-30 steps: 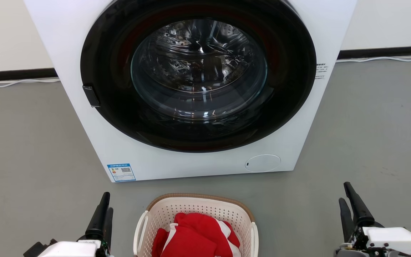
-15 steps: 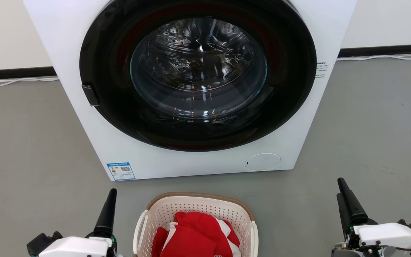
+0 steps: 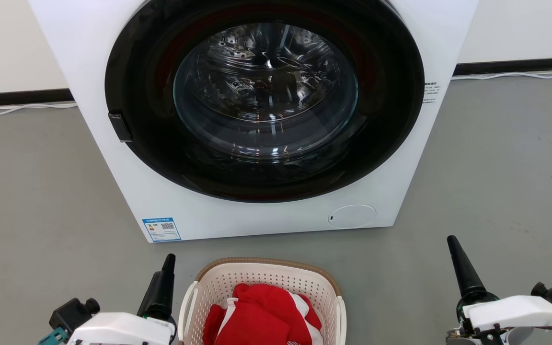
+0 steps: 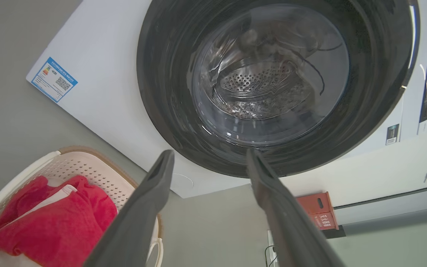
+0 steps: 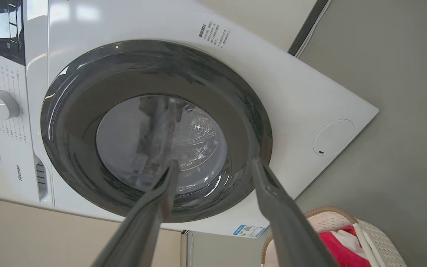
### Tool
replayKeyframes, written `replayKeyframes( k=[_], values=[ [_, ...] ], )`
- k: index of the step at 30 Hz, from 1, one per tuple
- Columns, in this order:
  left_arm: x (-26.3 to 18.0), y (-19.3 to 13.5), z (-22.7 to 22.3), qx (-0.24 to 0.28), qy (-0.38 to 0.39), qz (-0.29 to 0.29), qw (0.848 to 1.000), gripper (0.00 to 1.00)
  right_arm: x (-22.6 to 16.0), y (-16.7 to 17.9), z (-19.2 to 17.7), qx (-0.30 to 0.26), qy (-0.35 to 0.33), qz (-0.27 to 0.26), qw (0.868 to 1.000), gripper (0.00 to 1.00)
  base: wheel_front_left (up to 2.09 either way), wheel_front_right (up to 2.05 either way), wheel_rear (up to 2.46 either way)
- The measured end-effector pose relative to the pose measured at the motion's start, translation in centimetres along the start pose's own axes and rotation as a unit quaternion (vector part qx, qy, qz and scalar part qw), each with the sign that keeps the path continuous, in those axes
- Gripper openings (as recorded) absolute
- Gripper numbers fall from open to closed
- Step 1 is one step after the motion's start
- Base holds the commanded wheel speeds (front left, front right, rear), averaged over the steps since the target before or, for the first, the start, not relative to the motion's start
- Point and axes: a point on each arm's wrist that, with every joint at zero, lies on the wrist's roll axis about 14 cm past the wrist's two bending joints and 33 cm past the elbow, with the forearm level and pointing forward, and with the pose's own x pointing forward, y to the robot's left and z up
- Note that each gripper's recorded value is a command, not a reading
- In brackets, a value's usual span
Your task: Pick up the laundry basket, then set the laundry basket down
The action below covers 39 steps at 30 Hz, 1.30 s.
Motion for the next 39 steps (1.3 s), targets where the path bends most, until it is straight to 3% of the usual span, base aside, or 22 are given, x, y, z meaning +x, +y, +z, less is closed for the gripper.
replayKeyframes(
  k=[13, 39],
  values=[
    [0.3, -0.5, -0.4, 0.099, 0.001, 0.000, 0.995, 1.00, 0.4, 0.8, 0.0, -0.107, 0.001, 0.016, 0.994, 1.00, 0.00, 0.00, 0.00],
    [0.4, -2.1, -1.1, 0.232, -0.011, -0.028, 0.972, 1.00, 0.9, 2.3, -0.9, -0.242, 0.004, 0.056, 0.969, 1.00, 0.00, 0.00, 0.00]
  ],
)
